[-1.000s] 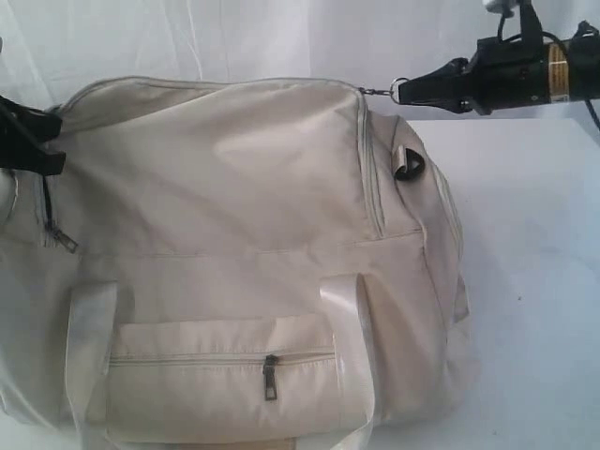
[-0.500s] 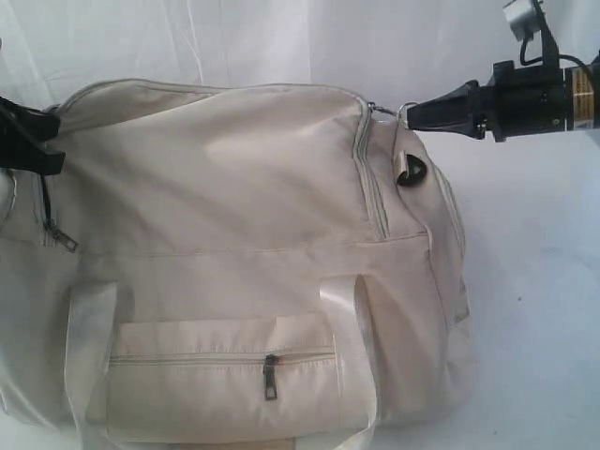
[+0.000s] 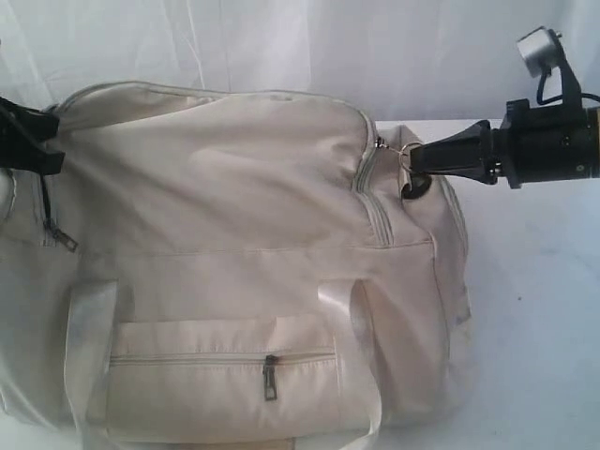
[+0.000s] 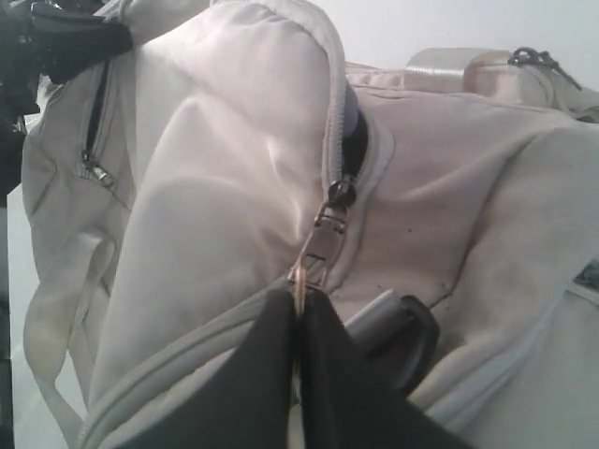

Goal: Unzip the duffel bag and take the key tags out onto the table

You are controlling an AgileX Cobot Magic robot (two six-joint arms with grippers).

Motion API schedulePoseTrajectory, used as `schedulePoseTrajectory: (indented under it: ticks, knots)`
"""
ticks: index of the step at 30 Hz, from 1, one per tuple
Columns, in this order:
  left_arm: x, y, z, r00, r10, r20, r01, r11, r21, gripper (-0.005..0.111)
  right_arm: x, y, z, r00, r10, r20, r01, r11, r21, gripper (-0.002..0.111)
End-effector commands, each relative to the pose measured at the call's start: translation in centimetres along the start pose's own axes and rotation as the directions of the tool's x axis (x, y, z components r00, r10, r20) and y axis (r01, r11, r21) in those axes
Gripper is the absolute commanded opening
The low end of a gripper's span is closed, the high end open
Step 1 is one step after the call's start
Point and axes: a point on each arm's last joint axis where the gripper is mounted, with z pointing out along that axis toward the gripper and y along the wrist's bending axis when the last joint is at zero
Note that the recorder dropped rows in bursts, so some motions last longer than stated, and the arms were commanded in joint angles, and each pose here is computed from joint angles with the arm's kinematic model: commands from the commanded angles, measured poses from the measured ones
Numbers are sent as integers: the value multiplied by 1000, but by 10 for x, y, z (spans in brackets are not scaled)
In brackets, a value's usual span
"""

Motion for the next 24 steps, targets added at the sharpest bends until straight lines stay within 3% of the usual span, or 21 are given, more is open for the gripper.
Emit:
schedulePoseTrajectory:
  ticks: [1,12,17,19,24]
  knots:
    - [0,9,-5,1000,-9,-6,8,997,-82,0,10,17,-8,1000,-13,-5,13,1000,-13,0]
    - [0,9,-5,1000,-9,-6,8,997,-82,0,43,45,4,997,33,-72,-38,997,-74,0]
    - [-4,5,-5,1000,-6,17,6,1000,-24,0,48,49,8,996,-35,-81,27,995,-95,0]
    - [-12,1,-6,999,1,52,-3,999,38,5,48,49,8,996,-44,-81,36,995,-96,0]
    - [-31,-5,-10,991,16,131,-34,989,142,38,48,46,9,995,-58,-81,52,997,-64,0]
